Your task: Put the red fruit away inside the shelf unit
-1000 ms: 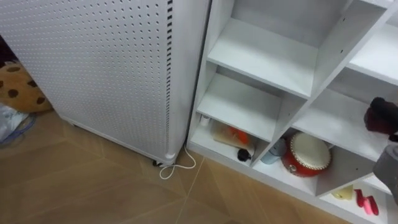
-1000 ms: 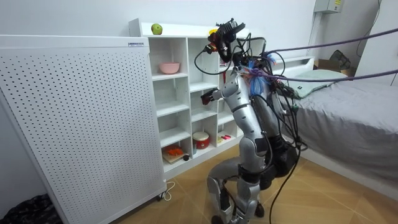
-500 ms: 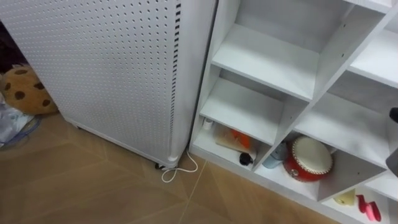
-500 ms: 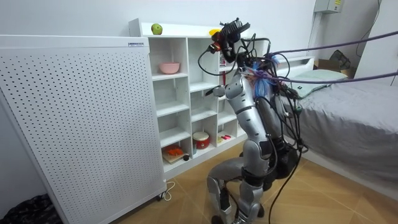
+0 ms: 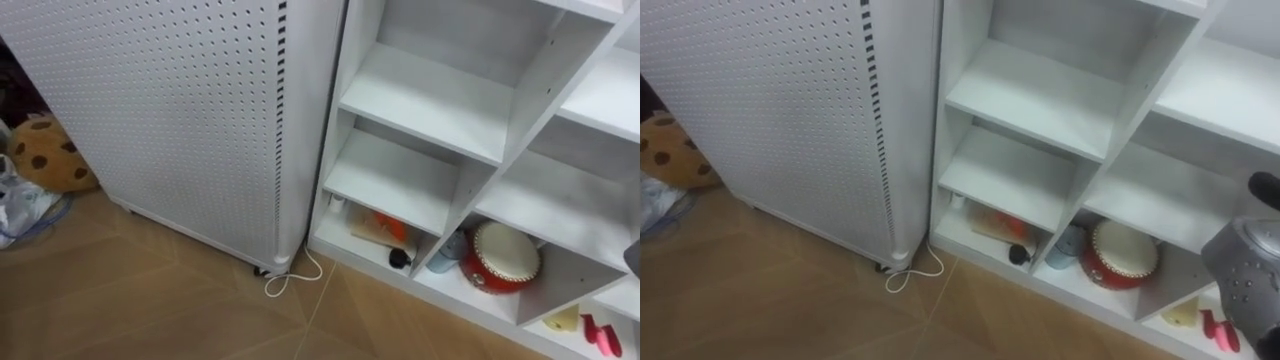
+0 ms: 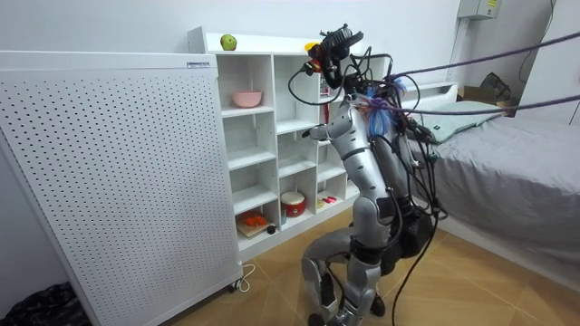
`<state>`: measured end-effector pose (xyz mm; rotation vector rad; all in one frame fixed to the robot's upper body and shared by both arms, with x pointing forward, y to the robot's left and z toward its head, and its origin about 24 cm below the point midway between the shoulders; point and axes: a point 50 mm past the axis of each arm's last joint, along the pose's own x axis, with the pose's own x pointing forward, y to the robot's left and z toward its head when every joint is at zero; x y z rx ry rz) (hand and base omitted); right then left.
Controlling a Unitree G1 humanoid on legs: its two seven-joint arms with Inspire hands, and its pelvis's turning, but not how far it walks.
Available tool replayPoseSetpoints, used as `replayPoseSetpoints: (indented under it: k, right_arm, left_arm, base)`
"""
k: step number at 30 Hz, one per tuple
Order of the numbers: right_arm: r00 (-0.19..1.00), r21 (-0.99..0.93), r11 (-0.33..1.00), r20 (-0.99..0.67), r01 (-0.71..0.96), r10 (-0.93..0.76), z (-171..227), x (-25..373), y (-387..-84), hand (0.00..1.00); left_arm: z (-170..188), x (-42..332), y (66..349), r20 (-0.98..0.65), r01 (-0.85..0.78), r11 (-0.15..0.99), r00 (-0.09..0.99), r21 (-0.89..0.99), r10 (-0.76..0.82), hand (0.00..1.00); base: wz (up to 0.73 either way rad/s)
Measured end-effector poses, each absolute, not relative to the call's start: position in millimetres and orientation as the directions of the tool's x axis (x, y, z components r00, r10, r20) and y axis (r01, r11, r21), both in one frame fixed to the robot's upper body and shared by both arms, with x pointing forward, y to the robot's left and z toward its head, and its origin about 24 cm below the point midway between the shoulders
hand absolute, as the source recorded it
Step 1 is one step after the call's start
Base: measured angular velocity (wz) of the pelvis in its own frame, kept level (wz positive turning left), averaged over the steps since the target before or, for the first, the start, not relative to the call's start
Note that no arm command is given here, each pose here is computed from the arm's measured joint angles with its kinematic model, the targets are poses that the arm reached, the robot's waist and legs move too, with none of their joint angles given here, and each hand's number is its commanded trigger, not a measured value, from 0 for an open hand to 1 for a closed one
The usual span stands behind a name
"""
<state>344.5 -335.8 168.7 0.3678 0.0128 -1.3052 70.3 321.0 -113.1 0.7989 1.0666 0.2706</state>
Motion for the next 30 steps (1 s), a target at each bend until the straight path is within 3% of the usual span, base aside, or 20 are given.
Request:
replayPoseSetpoints:
  k: [9,18,30]
  right_arm:
    - [0.307,0.258,0.25,-0.21,0.933,-0.928,165,345,-340,0.0]
    - [0.441,0.175,0.409,-0.228,0.896,-0.868,139,342,-359,0.0]
    - [0.608,0.053,0.615,-0.239,0.787,-0.757,109,337,-362,0.0]
  left_arm:
    - [-114,70,320,-0.679,0.169,0.701,0.482,0.693,0.554,0.0]
    - [-120,69,309,-0.714,0.195,0.731,0.48,0.654,0.511,0.0]
    - [-129,64,295,-0.778,0.241,0.777,0.444,0.582,0.445,0.0]
  base:
    - [-0.01]
    - [-0.02]
    - [-0.12]
